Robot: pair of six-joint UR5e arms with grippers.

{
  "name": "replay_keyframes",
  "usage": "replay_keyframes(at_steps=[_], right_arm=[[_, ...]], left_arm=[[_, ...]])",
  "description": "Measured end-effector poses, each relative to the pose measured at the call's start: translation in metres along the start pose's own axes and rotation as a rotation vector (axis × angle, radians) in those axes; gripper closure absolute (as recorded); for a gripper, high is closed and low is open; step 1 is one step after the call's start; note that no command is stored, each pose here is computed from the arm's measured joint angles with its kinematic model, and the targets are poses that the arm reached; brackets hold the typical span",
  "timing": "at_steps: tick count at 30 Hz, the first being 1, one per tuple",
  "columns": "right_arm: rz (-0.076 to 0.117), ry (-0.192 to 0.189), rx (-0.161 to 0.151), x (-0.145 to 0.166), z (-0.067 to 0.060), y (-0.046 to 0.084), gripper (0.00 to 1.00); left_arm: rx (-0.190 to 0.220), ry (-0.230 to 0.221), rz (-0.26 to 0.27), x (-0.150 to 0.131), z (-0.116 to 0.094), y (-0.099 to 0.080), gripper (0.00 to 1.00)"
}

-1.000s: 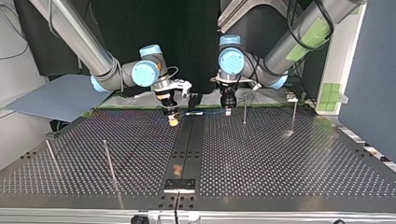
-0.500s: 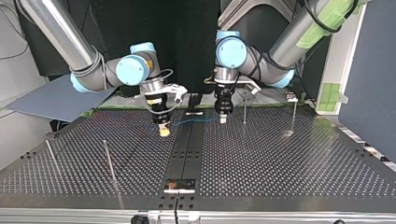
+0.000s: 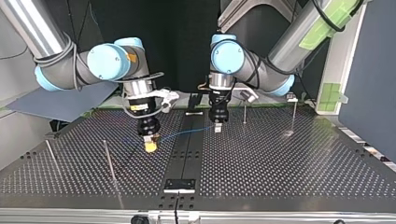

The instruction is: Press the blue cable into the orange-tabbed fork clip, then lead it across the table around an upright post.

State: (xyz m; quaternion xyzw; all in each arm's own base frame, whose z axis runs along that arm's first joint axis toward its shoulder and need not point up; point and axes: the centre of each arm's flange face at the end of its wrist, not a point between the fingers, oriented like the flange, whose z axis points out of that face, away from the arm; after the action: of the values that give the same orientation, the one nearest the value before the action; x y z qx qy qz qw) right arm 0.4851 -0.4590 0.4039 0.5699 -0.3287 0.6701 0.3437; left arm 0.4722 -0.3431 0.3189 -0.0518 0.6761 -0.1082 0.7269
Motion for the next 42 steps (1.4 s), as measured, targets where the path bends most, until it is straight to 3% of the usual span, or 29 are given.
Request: replay_keyframes(at_steps=[7, 18, 27, 33, 42], right_arm=[[0.001, 0.022, -0.011, 0.025, -0.003, 0.004, 1.0], [0.0, 0.03, -0.035, 0.036, -0.004, 0.015, 1.0], [0.001, 0.028, -0.063, 0.043, -0.004, 0.032, 1.0], [0.0, 0.026, -0.099, 0.053, -0.004, 0.048, 1.0], [0.007, 0.048, -0.133, 0.075, -0.006, 0.067, 1.0]], left_arm=[[0.016, -0.056, -0.036, -0.045, 0.004, -0.013, 1.0], [0.042, -0.057, -0.031, -0.082, 0.007, -0.039, 1.0], [0.069, -0.062, -0.034, -0.114, 0.009, -0.06, 1.0], [0.092, -0.069, -0.044, -0.133, 0.012, -0.072, 1.0], [0.117, -0.058, -0.047, -0.144, 0.02, -0.086, 1.0]])
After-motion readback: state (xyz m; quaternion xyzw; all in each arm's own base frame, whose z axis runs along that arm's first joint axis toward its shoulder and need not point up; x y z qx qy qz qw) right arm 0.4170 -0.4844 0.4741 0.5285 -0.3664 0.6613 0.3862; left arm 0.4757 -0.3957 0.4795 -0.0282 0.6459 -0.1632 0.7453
